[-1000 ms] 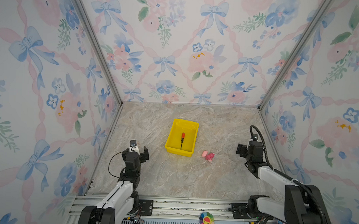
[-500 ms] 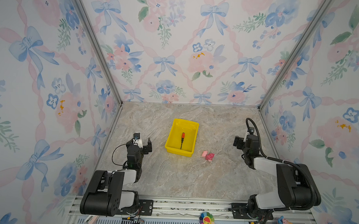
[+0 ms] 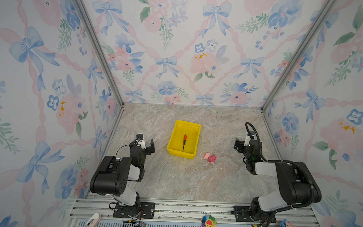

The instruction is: Put the screwdriver in the bin

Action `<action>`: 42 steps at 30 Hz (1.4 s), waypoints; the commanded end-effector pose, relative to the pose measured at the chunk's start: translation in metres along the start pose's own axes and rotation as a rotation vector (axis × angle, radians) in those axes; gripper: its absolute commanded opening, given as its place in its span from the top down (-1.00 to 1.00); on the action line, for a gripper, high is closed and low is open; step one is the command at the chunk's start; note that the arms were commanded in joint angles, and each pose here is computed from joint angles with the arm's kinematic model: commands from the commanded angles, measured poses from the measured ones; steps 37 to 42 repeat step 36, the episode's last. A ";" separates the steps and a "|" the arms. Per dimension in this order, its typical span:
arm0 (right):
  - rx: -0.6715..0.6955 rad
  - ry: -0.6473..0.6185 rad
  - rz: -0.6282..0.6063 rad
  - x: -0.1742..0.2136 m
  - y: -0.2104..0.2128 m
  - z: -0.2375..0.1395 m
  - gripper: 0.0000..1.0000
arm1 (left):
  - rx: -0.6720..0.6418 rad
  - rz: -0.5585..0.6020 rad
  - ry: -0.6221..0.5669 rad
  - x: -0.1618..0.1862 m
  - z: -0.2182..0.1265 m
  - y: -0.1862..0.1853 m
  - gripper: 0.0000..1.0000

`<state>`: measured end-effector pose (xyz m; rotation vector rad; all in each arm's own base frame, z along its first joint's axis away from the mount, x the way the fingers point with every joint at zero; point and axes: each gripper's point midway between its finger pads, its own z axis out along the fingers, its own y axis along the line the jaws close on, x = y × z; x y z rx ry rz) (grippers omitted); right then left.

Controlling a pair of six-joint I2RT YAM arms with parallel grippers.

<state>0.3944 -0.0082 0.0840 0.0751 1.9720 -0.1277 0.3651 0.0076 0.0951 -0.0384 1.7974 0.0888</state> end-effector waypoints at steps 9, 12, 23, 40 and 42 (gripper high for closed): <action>-0.032 -0.067 -0.008 -0.014 0.007 -0.002 -0.94 | -0.053 -0.016 -0.050 -0.016 0.005 0.009 -0.95; -0.032 -0.069 -0.007 -0.014 0.007 -0.002 -0.93 | -0.033 -0.003 -0.045 -0.015 0.007 0.005 -0.95; -0.034 -0.068 -0.007 -0.014 0.007 -0.001 -0.94 | 0.032 0.028 -0.033 -0.014 0.009 -0.007 -0.95; -0.032 -0.068 -0.008 -0.014 0.006 -0.002 -0.94 | 0.030 0.027 -0.033 -0.015 0.009 -0.007 -0.95; -0.032 -0.068 -0.008 -0.014 0.006 -0.002 -0.94 | 0.030 0.027 -0.033 -0.015 0.009 -0.007 -0.95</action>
